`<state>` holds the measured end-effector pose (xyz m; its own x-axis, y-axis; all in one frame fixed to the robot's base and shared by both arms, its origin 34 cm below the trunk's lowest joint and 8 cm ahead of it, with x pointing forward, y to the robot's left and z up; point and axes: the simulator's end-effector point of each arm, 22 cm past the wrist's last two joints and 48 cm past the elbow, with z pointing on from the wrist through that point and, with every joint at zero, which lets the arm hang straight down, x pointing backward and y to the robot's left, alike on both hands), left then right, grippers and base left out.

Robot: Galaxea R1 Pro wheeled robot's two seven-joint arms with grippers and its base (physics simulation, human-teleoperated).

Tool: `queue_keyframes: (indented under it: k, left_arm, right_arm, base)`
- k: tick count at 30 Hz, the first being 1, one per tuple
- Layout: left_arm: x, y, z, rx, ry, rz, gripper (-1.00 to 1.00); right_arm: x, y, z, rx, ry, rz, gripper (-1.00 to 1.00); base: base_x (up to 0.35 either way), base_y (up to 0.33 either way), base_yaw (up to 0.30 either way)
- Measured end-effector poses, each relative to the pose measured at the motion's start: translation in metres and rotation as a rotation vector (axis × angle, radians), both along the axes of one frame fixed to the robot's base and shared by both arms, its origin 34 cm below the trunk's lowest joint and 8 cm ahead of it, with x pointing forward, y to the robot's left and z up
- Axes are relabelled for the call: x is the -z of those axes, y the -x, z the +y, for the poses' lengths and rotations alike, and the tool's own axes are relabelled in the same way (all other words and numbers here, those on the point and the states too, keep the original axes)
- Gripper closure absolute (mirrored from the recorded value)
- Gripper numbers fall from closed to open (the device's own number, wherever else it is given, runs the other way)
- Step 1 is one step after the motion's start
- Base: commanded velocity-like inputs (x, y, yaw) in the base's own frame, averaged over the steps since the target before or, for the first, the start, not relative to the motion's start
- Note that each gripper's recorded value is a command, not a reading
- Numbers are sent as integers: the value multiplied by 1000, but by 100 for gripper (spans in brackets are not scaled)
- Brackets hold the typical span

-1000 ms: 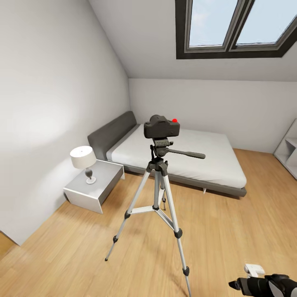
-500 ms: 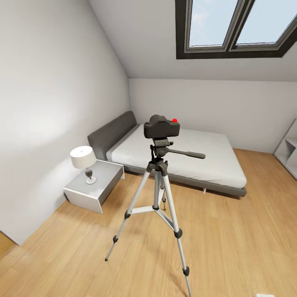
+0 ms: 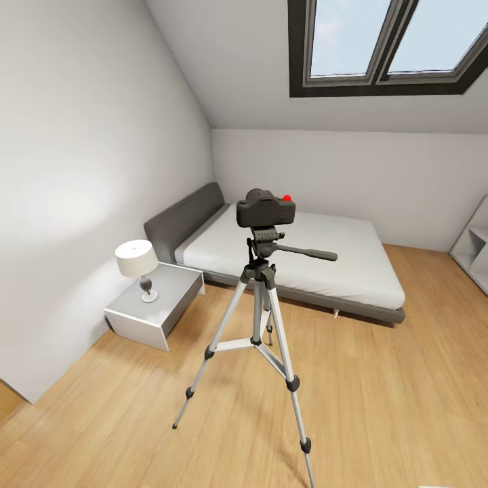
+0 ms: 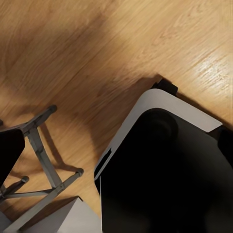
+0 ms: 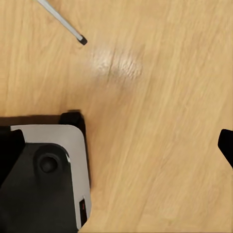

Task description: Attach the digital camera to the camera tripod in the bedroom.

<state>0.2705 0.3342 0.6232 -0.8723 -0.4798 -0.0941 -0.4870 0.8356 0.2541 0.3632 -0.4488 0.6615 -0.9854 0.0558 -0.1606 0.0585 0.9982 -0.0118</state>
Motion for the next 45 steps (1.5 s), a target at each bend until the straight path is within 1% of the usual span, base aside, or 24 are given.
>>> queue_keyframes:
  k: [1,2,3,5,6,11,15,22,45]
  left_arm:
    - [0,0,-2,0,2,0,-100]
    - [1,0,-11,2,14,0,-100]
    - [1,-1,-14,2,18,-1,-100]
    - [1,-2,-15,3,19,-4,-100]
    - [1,-2,-15,3,19,-5,-100]
    - [0,2,-15,3,19,-4,-100]
    - [0,5,-14,5,16,-8,-100]
    - [-2,1,-12,3,5,-32,-100]
    - [-8,-13,-11,5,2,-72,-100]
  right_arm:
    - [1,0,2,-1,-1,-1,-100]
    - [11,30,9,-2,27,38,-100]
    - [24,66,23,-4,78,76,-100]
    - [27,66,32,-5,89,69,-100]
    - [32,74,46,-10,104,68,-100]
    - [35,88,59,-15,102,77,-100]
    - [35,90,61,-16,103,76,-100]
    - [34,91,65,-15,99,72,-100]
    - [28,78,67,-14,90,38,-100]
  base:
    - [0,0,0]
    - [0,0,0]
    - [0,0,0]
    - [0,0,0]
    - [0,0,0]
    - [0,0,0]
    - [0,0,0]
    - [0,0,0]
    - [0,0,0]
